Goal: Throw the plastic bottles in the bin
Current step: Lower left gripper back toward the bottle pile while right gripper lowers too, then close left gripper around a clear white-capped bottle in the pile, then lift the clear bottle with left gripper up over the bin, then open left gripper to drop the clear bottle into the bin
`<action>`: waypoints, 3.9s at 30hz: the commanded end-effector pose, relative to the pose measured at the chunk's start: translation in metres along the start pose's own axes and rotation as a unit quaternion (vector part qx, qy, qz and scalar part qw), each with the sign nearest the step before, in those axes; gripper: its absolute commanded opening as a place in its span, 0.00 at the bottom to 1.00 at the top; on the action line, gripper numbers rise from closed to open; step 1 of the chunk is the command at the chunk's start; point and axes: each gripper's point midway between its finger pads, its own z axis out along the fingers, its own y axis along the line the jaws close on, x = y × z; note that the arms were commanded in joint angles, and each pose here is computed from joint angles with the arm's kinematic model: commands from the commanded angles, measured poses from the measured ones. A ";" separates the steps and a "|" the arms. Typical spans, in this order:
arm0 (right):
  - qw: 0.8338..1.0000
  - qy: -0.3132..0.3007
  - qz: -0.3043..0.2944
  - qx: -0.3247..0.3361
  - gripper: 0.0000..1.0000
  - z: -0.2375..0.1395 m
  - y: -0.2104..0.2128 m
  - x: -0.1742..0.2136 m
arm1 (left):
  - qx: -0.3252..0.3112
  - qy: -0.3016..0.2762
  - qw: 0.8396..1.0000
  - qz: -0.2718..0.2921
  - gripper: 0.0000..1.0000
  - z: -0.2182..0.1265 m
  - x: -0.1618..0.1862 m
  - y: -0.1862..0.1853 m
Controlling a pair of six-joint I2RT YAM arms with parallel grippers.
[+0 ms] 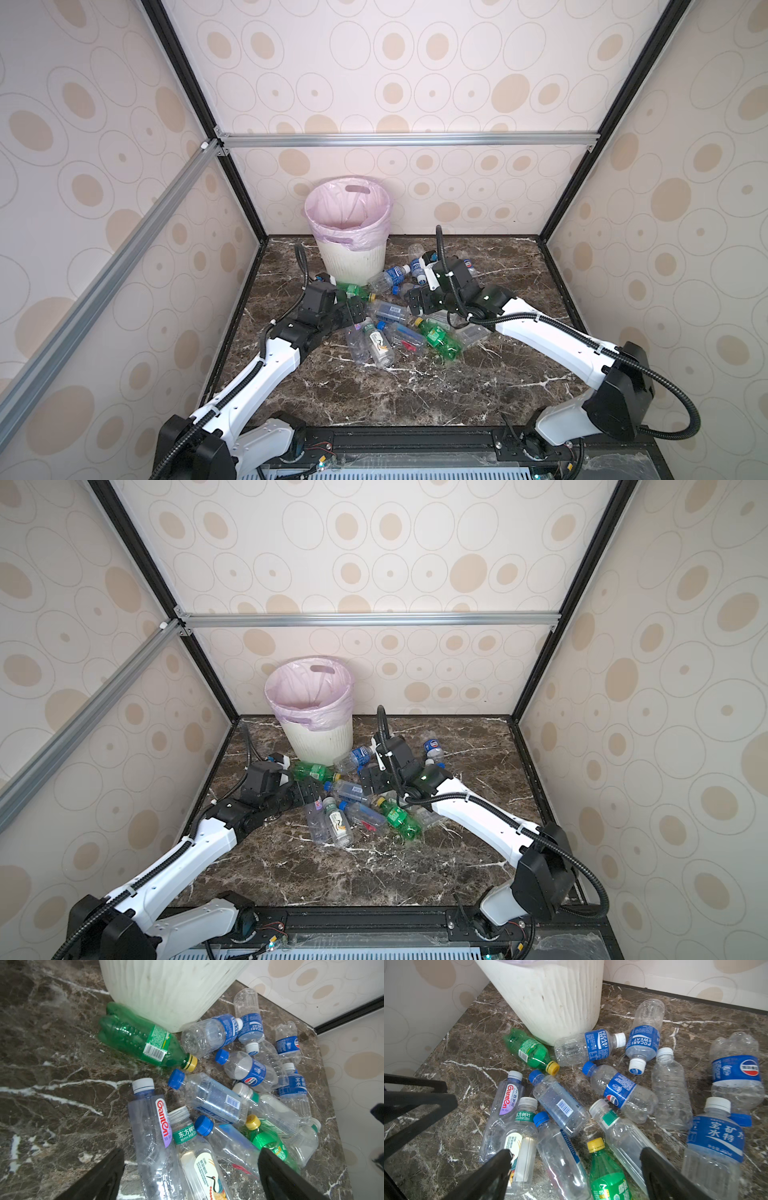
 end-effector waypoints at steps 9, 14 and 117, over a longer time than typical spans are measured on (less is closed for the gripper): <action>0.996 -0.054 -0.034 -0.063 1.00 0.004 0.052 0.013 | -0.034 0.069 0.996 -0.051 0.97 0.032 0.044 0.030; 0.996 -0.063 -0.027 -0.049 1.00 0.002 0.044 0.017 | -0.030 0.080 0.994 -0.062 0.88 0.044 0.053 0.040; 0.957 -0.272 -0.014 -0.103 1.00 -0.098 0.063 -0.142 | 0.066 -0.294 0.950 0.088 0.99 -0.057 -0.331 -0.146</action>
